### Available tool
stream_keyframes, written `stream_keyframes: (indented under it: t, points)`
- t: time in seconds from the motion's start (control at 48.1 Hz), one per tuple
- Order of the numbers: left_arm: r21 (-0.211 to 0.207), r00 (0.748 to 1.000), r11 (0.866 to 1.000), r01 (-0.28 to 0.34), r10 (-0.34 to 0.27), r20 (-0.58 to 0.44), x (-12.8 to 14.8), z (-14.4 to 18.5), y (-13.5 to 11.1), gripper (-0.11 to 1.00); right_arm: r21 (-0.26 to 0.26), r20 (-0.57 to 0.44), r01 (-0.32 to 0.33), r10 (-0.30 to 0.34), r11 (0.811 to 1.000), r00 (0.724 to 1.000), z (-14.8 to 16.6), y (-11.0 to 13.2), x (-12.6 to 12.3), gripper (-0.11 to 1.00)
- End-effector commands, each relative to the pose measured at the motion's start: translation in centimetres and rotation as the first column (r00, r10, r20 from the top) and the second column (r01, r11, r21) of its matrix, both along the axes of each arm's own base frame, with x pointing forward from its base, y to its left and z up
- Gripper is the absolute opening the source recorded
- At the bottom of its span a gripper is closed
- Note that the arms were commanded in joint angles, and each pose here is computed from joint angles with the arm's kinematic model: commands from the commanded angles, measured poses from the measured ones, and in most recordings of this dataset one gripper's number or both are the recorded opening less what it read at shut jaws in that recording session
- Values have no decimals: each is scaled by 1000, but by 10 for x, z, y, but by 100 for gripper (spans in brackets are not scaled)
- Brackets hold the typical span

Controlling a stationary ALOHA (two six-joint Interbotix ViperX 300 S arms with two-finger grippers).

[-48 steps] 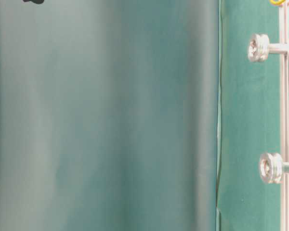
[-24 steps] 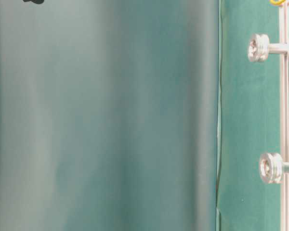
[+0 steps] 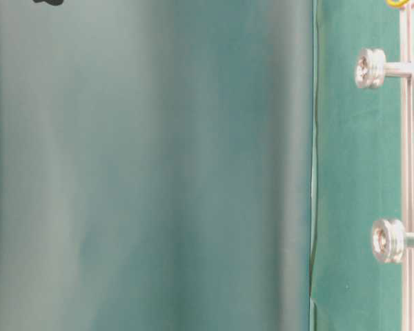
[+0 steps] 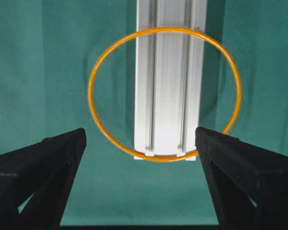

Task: Hook the rubber onto the shaft.
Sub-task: 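Close the right gripper on the near edge of the orange band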

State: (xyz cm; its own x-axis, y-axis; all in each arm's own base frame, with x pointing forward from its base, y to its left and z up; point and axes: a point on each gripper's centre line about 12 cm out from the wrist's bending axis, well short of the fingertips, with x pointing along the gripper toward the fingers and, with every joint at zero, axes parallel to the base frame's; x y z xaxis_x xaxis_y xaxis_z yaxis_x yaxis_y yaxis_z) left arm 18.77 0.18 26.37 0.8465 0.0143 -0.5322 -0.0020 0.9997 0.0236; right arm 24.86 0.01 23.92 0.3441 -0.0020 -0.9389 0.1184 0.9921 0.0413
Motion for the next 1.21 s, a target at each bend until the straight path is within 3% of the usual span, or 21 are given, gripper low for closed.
stream_keyframes:
  t: [0.0,0.603,0.916,1.186]
  points:
    - [2,1000,1000,-2,2,26,4,11,0,0,7,31,0,0,1000,1000,8,2,5,99]
    - [2,1000,1000,-2,2,25,4,11,0,0,66,-6,-38,39,997,999,-52,26,17,99]
    - [-1,1000,1000,-3,3,25,4,11,0,0,73,13,-54,53,996,999,-80,34,22,99]
    - [0,1000,1000,-3,3,23,4,10,0,0,74,-27,-64,67,995,997,-99,39,18,99]
